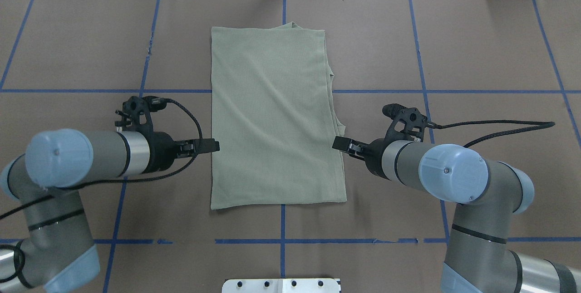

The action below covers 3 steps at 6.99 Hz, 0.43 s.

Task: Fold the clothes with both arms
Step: 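Move both grippers to the shirt corners nearest the robot, then grasp both near corners of the folded shirt with both grippers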

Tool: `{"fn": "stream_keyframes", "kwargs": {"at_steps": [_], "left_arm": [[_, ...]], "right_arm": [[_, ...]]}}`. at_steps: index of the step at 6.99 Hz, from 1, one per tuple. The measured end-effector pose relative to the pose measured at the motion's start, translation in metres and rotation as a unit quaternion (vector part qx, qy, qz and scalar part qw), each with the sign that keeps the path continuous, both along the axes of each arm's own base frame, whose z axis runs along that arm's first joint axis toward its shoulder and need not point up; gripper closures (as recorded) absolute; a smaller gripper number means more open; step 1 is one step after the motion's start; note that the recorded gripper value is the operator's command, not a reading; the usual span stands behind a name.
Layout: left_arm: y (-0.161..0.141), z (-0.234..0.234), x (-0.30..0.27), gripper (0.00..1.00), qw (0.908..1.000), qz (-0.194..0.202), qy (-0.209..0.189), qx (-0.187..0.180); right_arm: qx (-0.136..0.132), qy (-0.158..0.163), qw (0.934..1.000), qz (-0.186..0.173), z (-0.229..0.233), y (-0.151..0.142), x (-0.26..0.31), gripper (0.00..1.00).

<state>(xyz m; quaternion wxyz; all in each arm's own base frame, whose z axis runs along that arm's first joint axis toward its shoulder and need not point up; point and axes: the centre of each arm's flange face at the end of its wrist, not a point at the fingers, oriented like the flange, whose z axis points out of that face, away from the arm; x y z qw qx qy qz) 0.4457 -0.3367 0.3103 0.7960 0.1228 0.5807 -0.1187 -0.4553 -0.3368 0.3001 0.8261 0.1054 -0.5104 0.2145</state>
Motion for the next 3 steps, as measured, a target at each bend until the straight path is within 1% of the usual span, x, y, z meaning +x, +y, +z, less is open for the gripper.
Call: {"fn": "stream_keyframes", "kwargs": {"at_steps": [1, 2, 3], "left_arm": [[0.029, 0.004, 0.019, 0.15, 0.9982, -0.028, 0.014, -0.050], [0.049, 0.011, 0.035, 0.16, 0.9944, -0.050, 0.023, -0.090], [0.061, 0.019, 0.048, 0.16, 0.9913, -0.064, 0.025, -0.112]], "right_arm": [[-0.003, -0.003, 1.0000, 0.004, -0.001, 0.000, 0.001, 0.00], [-0.004, -0.005, 1.0000, 0.005, -0.002, 0.001, 0.001, 0.00], [-0.004, -0.006, 1.0000, 0.005, -0.003, 0.001, 0.000, 0.00]]}}
